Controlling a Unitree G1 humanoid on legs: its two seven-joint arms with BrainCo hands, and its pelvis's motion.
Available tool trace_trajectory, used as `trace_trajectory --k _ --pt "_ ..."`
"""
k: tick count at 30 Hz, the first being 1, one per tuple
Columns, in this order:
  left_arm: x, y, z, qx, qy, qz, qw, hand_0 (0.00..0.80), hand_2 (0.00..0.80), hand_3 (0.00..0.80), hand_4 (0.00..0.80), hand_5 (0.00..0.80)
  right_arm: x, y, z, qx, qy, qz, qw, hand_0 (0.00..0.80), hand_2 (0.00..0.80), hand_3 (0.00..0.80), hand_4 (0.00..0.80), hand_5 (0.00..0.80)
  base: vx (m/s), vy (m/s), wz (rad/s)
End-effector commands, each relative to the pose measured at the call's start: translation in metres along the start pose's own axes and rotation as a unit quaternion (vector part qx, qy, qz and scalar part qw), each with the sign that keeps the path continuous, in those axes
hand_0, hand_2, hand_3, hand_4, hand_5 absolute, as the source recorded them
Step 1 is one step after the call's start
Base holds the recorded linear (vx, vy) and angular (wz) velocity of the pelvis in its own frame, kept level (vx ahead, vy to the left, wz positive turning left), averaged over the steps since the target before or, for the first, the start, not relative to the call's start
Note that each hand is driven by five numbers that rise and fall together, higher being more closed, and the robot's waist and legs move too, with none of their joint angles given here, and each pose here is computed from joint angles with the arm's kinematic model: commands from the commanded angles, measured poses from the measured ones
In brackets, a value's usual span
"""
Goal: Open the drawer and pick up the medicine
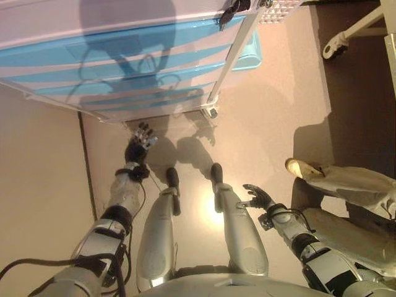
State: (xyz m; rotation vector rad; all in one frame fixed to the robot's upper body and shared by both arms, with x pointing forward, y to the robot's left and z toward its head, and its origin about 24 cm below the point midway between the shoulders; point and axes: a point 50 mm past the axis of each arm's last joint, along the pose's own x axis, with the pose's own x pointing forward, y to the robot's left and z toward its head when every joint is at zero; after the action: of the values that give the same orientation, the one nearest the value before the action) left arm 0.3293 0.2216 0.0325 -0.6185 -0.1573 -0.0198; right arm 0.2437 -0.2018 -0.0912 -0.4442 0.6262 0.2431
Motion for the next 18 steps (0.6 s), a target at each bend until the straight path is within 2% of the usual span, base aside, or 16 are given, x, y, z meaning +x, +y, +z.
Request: trace_trajectory --k 1,10,18 --pt "0.002 -0.002 0.031 -0.055 -0.106 -0.048 0.992 0.0 0.0 0.0 0.0 0.0 -0.008 0.005 -0.015 -0.013 0.011 0.014 1.0 0.0 0.0 0.0 0.0 0.0 0.015 0.019 -0.06" --pt "0.034 -0.033 0.102 -0.139 -0.245 -0.169 0.944 0.0 0.0 0.0 0.0 0.0 -0.01 0.01 -0.017 -0.012 0.002 0.022 1.0 0.0 0.0 0.0 0.0 0.0 0.026 0.0 -0.09" --pt "0.045 -0.062 0.137 -0.168 -0.298 -0.269 0.901 0.0 0.0 0.0 0.0 0.0 -0.01 0.018 -0.016 -0.01 -0.004 0.028 1.0 0.0 0.0 0.0 0.0 0.0 0.011 -0.048 -0.01"
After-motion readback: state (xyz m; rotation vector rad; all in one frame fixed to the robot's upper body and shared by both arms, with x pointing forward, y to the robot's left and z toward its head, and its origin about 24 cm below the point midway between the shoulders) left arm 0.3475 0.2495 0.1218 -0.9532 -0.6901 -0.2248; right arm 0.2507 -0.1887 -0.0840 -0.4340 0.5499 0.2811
